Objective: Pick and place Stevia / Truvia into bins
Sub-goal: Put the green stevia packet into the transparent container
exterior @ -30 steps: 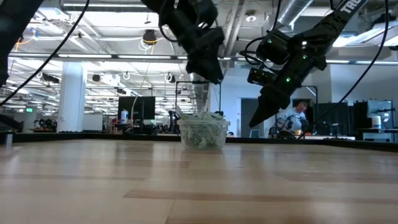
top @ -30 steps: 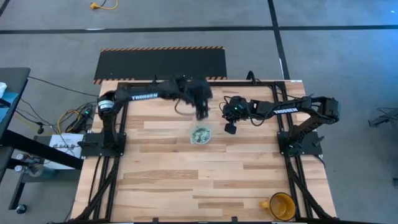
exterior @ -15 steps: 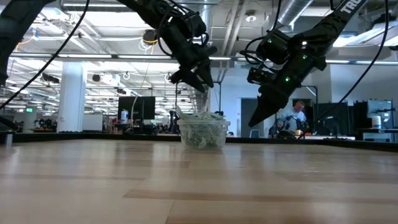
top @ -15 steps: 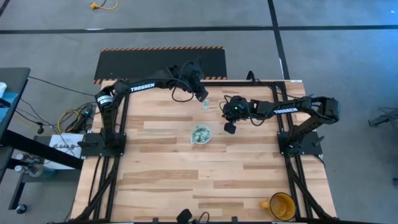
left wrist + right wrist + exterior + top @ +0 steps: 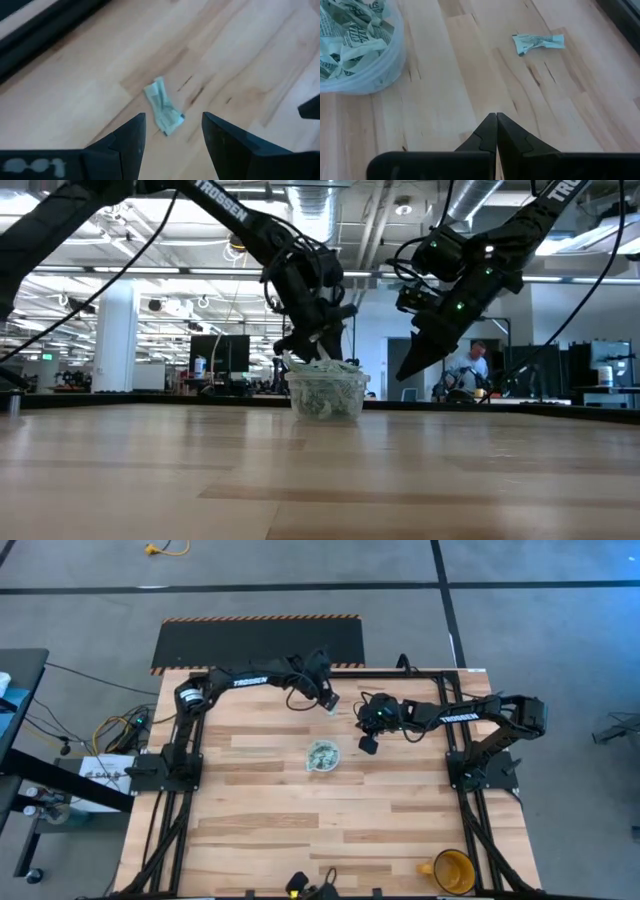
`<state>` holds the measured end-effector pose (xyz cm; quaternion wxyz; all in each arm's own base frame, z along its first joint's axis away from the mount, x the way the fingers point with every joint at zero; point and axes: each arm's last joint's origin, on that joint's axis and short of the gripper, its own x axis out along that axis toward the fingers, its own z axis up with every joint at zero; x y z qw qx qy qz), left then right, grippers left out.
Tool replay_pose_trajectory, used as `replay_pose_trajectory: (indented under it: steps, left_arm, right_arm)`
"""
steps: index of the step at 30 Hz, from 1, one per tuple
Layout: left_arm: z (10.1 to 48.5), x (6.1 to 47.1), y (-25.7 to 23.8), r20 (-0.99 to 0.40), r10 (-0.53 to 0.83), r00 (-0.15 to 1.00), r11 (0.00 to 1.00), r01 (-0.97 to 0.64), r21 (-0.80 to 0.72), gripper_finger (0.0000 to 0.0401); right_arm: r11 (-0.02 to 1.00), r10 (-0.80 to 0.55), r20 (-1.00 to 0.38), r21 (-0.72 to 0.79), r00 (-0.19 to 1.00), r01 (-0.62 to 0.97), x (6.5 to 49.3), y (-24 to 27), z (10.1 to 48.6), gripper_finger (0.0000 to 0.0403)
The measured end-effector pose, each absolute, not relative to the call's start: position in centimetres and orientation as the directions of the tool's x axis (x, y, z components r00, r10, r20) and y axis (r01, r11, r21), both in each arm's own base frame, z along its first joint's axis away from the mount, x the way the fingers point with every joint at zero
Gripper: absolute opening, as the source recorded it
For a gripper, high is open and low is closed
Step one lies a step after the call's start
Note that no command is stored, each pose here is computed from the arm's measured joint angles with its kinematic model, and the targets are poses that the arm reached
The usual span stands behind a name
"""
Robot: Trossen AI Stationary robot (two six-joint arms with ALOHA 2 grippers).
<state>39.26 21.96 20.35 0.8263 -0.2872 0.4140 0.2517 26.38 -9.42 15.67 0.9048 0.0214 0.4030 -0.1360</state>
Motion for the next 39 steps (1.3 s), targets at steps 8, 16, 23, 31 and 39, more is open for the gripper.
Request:
replay_pose_trajectory:
  steps: [8, 16, 23, 31, 39]
  left_arm:
    - [21.1, 38.8, 23.0, -0.826, 0.204, 0.525, 0.649, -0.704, -0.288, 0.0183]
    - [18.6, 40.9, 24.0, -0.847, 0.130, 0.516, 0.638, -0.697, -0.327, 0.0183]
    - [17.8, 43.1, 24.5, -0.928, 0.117, 0.354, 0.617, -0.758, -0.212, 0.0183]
    - [16.9, 44.3, 24.4, -0.971, 0.103, 0.215, 0.614, -0.782, -0.107, 0.0183]
    - [18.4, 44.5, 25.1, -0.932, -0.019, 0.363, 0.610, -0.734, -0.298, 0.0183]
  right_arm:
    - [0.962, -0.229, -0.734, -0.069, 0.639, 0.265, 26.4, -9.4, 15.7, 0.0000]
    - [0.961, -0.229, -0.733, -0.066, 0.640, 0.269, 26.4, -9.4, 15.7, 0.0000]
    - [0.962, -0.229, -0.734, -0.070, 0.640, 0.265, 26.4, -9.4, 15.7, 0.0000]
    - [0.963, -0.226, -0.742, -0.071, 0.631, 0.261, 26.3, -9.4, 15.6, 0.0000]
    - [0.964, -0.223, -0.750, -0.075, 0.622, 0.255, 26.2, -9.4, 15.5, 0.0000]
